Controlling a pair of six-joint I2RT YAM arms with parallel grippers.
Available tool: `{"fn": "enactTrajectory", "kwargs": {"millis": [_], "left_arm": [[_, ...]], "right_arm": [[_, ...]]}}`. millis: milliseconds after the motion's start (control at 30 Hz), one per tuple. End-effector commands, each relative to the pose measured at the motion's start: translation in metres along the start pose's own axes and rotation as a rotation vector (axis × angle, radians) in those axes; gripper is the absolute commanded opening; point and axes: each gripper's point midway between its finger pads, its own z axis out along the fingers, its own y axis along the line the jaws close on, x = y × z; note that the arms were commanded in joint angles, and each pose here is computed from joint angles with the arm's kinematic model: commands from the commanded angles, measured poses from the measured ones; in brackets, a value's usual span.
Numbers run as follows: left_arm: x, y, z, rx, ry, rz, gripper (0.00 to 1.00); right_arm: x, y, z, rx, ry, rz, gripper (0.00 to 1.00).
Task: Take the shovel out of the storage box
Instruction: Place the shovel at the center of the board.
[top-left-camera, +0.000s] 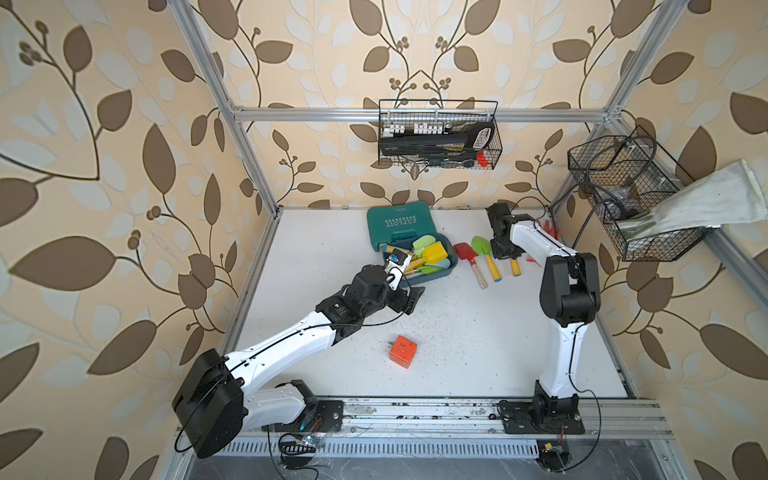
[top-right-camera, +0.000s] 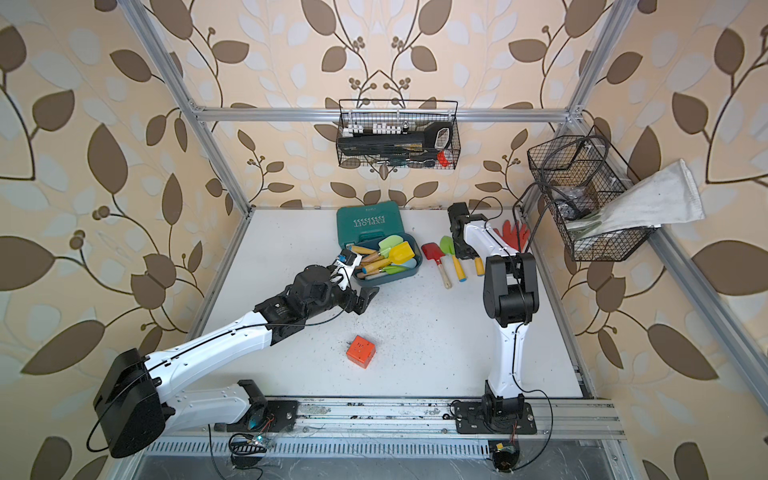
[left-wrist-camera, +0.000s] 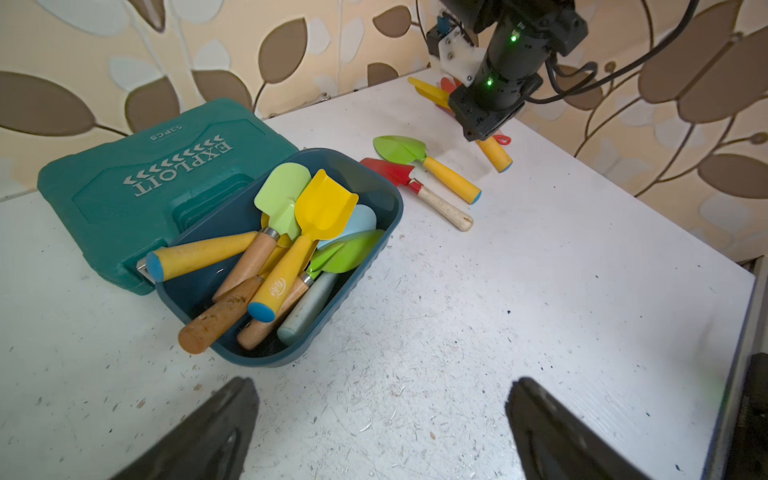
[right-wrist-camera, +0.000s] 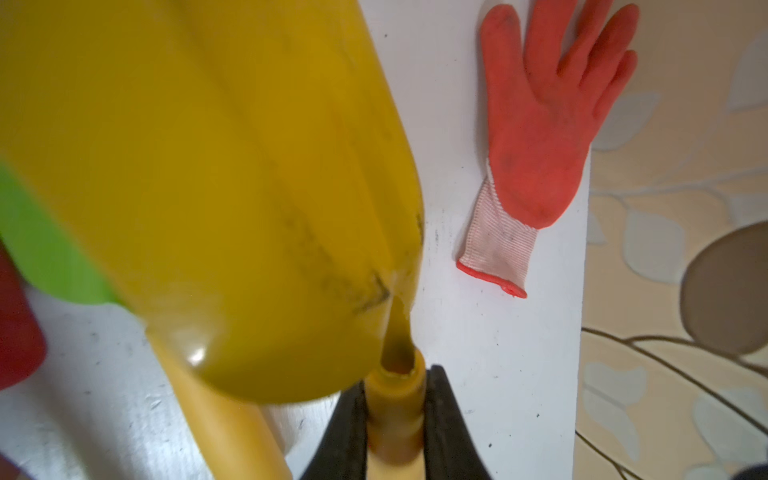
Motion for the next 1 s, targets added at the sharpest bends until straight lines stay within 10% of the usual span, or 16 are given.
{"fn": "enactTrajectory", "kwargs": {"millis": [0,967], "left_arm": [[-0.019,-0.01,-0.01,0.038,-0.067,0.007,0.99],[-0.016,-0.005,-0.008,0.009,-0.04,-0.001,0.99]], "right_arm": [[-0.004,0.01,0.006,-0.009,0.02,-0.074,0.04],[0.009,0.028,0.037,-0.032,0.114,-0.126,0.31]]}}
